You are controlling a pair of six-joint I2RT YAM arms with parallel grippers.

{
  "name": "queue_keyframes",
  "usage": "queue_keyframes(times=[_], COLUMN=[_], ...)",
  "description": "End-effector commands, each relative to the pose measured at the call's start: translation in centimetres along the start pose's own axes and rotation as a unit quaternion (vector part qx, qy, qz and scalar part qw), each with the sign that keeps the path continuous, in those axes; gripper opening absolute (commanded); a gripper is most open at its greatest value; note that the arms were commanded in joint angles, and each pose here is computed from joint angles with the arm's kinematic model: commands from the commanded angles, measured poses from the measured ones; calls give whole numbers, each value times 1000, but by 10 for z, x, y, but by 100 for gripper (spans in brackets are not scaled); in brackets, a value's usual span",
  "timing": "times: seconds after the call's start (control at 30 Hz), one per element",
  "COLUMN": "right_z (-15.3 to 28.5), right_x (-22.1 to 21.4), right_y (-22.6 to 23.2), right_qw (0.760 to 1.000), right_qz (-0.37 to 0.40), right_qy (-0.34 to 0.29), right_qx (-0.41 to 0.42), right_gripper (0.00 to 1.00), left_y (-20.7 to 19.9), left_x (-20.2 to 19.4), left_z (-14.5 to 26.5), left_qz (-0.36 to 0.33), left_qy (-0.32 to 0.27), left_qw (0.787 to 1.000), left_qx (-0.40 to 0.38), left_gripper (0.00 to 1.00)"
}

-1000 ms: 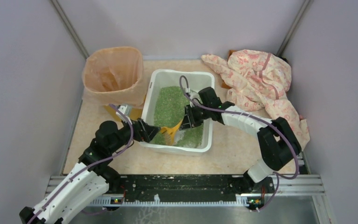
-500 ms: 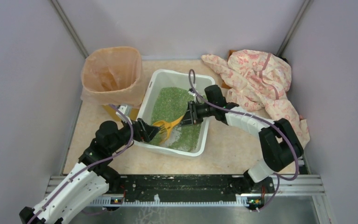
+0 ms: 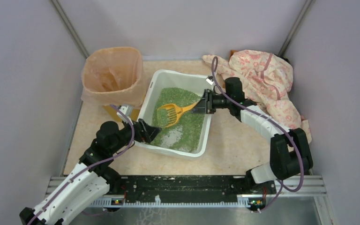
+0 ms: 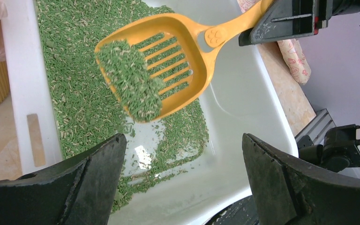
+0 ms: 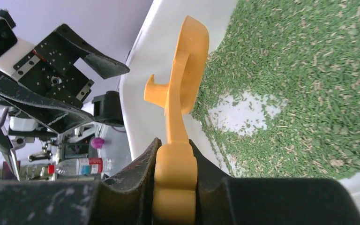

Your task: Clean the litter box

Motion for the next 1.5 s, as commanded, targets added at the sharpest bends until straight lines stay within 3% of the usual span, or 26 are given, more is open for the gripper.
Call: queue_keyframes(times=[0.0,0.23,0.43,0.6,0.77,0.93,1.07,1.47], right_z=[26,56,49,67,43,79,61,69], right_x=[30,49,36,34,22,33,26,31], right_y=[22,12,3,-21,-3,-18,-6,-11], right_qw=[998,990,985,980,984,974,978,979], right_qz=[48,32,-17,-37,-39,-51,-43,-34], right_qy=[-48,-137,-160,-192,-151,-208,-176,-183], right_qx=[19,2,59,32,84,80,100,78], right_gripper=[0,0,0,0,0,0,0,0], left_y=[-4,-5,-5,-7,-6,-12,-9,-12], left_x=[4,3,4,6,3,6,7,7], left_z=[0,-1,0,-1,-6,-6,-8,-8], left_qz=[-11,-10,-12,-9,-12,-5,-14,-4], left_qy=[-5,-3,0,7,4,15,8,13], left_qw=[1000,1000,1000,1000,1000,1000,1000,1000], left_qx=[-10,-12,-11,-11,-16,-22,-17,-23], left_gripper=[99,99,99,99,99,99,99,99])
Point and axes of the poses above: each gripper's point midway between its finger pads, its own z axis back along the fingers, its own y axis along the line the jaws close on, x = y × z, the point moved 4 cm from there along z, back along the fingers, and after that the axes turned 4 degrees about z, right-handed, at the moved point
